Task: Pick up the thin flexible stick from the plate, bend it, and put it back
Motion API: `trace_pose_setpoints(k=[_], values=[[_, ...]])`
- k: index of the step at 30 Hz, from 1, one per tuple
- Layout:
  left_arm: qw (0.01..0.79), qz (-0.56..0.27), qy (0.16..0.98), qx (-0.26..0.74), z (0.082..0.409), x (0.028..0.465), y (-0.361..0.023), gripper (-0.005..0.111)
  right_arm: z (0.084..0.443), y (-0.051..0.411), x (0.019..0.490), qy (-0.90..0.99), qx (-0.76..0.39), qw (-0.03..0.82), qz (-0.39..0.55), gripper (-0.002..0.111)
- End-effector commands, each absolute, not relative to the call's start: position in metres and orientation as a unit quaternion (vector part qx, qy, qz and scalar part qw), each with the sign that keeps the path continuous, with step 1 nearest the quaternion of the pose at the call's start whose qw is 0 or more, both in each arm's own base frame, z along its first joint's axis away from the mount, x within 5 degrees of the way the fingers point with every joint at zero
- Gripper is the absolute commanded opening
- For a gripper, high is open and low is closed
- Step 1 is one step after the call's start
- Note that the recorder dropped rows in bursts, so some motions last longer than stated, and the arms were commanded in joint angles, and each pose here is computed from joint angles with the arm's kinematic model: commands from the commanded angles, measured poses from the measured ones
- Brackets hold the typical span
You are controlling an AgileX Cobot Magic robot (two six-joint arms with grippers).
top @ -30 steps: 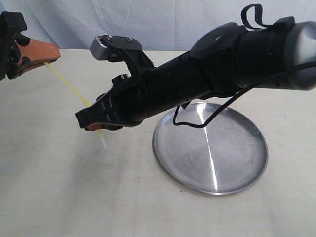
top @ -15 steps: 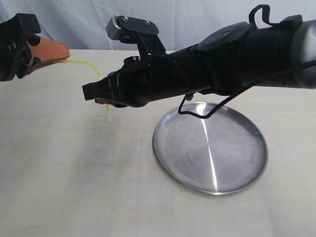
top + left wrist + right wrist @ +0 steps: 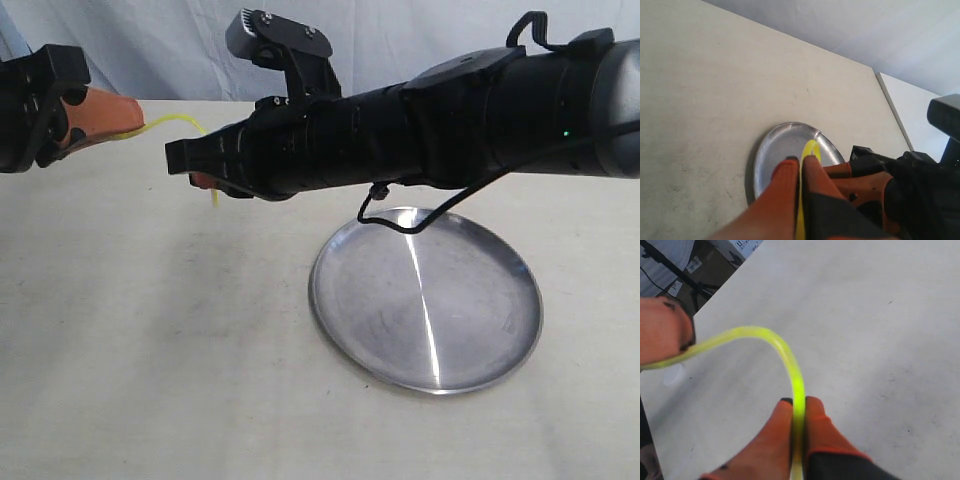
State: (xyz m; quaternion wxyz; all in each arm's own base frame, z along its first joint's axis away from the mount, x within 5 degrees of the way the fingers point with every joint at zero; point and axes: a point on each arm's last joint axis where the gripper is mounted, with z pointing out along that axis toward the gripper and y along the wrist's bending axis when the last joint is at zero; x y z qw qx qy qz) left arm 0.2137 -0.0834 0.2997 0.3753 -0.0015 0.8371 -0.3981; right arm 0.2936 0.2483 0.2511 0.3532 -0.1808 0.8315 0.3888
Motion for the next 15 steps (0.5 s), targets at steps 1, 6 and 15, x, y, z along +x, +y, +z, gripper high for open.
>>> trace_pose_setpoints(k=[1,6,15], values=[[0.342,-0.4,0.85,0.037,0.2902,0.2071,-0.0899,0.0,0.2737,0.2532,0.289,0.805,-0.184,0.367,0.429,0.0],[0.34,-0.395,0.852,0.043,0.2894,0.2066,-0.0897,0.0,0.2737,0.2532,0.289,0.804,-0.186,0.368,0.428,0.0],[0.338,-0.395,0.853,0.048,0.2891,0.2059,-0.09,0.0,0.2751,0.2547,0.2874,0.797,-0.195,0.367,0.438,0.0]])
